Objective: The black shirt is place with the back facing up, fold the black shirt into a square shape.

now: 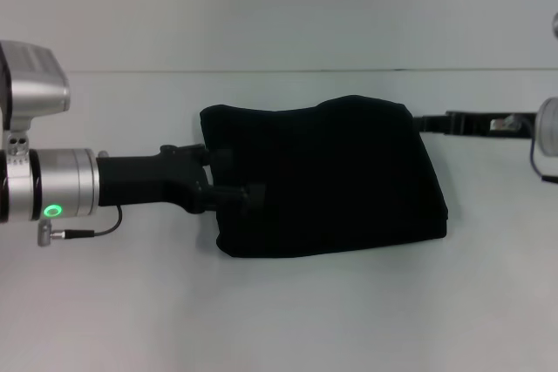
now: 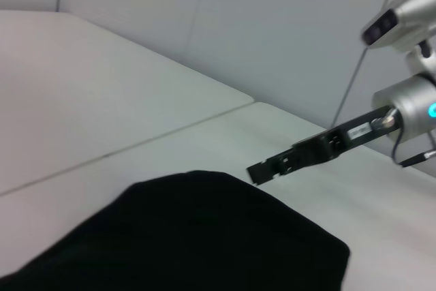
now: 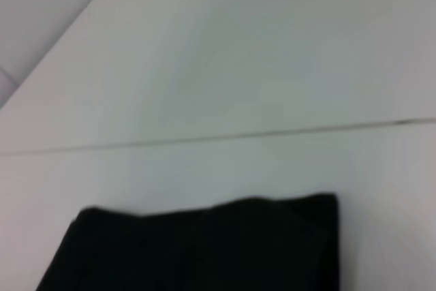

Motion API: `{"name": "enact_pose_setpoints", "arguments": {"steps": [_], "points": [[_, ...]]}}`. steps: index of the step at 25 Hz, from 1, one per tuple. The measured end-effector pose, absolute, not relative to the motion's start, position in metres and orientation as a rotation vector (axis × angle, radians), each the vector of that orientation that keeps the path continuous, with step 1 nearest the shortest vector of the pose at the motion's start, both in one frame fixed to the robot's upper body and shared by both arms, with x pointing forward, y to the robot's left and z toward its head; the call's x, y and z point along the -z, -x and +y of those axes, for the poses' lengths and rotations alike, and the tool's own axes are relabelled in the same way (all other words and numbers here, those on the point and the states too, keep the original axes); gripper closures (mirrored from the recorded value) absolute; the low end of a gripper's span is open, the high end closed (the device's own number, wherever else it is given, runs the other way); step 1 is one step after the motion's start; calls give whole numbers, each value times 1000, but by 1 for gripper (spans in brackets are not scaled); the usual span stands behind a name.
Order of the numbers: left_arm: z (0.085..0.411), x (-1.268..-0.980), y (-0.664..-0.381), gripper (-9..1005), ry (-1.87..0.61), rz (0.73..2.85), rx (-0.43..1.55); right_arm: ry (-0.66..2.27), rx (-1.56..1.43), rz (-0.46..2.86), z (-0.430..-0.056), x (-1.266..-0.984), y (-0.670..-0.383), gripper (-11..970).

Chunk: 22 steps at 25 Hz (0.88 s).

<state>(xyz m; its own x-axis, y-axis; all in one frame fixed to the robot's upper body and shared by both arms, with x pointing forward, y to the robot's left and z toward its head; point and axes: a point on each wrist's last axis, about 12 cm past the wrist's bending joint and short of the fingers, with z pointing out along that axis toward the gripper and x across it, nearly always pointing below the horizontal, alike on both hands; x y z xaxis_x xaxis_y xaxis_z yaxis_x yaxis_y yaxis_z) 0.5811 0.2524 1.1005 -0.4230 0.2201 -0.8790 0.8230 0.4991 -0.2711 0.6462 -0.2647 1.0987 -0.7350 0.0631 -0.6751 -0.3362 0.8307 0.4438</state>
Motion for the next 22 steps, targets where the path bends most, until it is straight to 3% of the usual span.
{"name": "enact_pose_setpoints", "arguments": {"steps": [6, 8, 14, 22], "points": [[250, -1105, -591, 65, -793, 1911, 887, 88, -766, 2322, -270, -1117, -661, 630], [250, -1106, -594, 65, -781, 1910, 874, 43, -795, 2351, -268, -1119, -664, 386], [250, -1109, -600, 65, -747, 1906, 848, 0, -827, 2383, -250, -1115, -669, 182], [254, -1112, -601, 64, -698, 1881, 857, -39, -784, 2355, -218, -1105, -674, 186]]}}
